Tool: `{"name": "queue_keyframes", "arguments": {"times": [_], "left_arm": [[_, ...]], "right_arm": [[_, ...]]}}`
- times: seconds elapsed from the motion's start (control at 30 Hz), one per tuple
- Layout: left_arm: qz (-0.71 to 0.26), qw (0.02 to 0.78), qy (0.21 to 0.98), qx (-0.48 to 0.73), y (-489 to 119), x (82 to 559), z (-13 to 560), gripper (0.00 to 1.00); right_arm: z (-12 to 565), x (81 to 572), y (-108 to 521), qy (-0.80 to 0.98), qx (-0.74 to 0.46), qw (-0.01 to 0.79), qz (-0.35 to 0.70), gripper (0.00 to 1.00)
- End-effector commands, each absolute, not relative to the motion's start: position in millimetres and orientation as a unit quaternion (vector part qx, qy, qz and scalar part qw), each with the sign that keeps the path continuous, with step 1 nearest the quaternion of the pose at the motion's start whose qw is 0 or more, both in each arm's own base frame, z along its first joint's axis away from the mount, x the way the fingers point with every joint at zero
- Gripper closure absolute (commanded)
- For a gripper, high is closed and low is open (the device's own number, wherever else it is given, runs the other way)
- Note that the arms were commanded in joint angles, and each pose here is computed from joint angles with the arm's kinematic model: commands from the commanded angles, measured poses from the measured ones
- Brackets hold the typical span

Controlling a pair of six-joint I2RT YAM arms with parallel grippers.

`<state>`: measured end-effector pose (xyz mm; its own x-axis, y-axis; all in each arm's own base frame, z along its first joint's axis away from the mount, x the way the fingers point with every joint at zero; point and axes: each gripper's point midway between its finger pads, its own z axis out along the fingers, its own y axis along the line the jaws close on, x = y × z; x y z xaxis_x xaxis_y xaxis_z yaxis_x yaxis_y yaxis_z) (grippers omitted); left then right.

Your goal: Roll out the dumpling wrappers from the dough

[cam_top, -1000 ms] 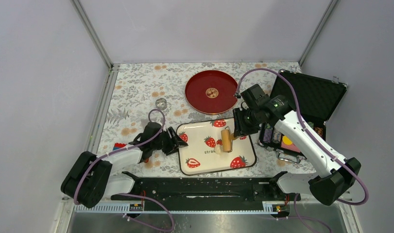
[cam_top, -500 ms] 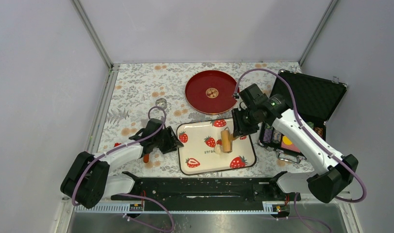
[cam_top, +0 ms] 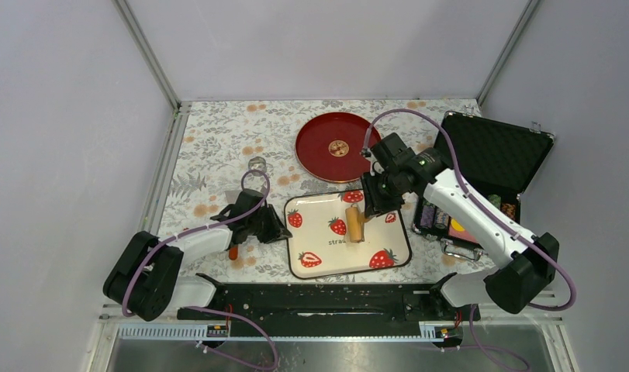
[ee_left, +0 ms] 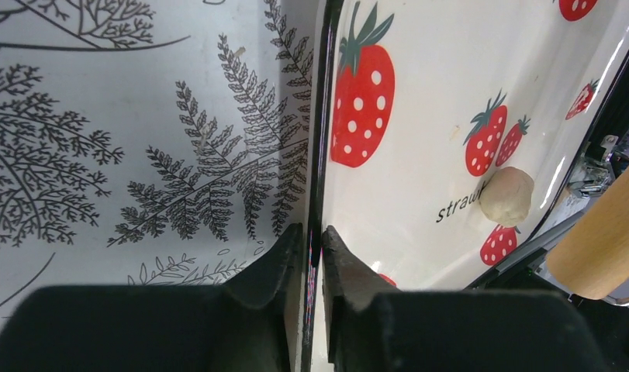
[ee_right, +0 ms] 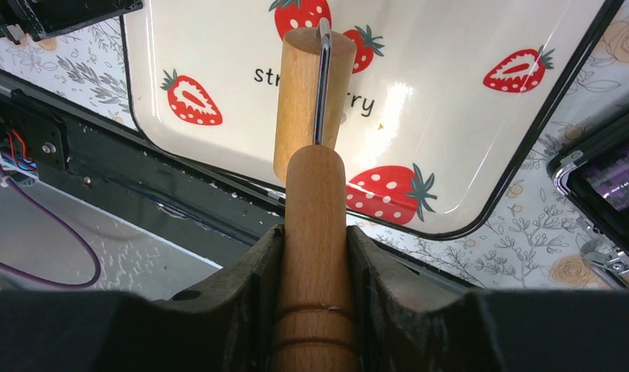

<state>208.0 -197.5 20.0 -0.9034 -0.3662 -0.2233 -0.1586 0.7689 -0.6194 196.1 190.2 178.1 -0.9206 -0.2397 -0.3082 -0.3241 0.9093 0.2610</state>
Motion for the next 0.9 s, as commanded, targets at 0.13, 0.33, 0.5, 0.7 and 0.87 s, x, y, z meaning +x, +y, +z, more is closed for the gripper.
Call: {"name": "queue_keyframes", "arguments": {"times": [0.13, 0.33, 0.5, 0.7, 0.87], "left_arm": [[-0.333, 0.181, 0.917, -0.126, -206, 215, 28, 0.98], [-0.335, 0.181, 0.916, -0.125, -206, 214, 28, 1.0], [-0.335, 0.182, 0.916, -0.126, -206, 214, 28, 1.0], [-0.336, 0.182, 0.916, -0.126, -206, 215, 28, 1.0], [-0.339, 0.181, 0.914, -0.127, -206, 214, 28, 1.0]], "right_arm": [[193, 209, 208, 0.954, -0.189, 0.171, 0.159, 1.0], [190, 205, 208, 0.956, -0.196, 0.166, 0.142, 1.0], [184, 203, 205, 0.961, -0.193, 0.156, 0.122, 1.0], [174, 197, 205, 0.968, -0.191, 0.129, 0.103, 1.0], [161, 192, 205, 0.97, -0.197, 0.111, 0.088, 1.0]]}}
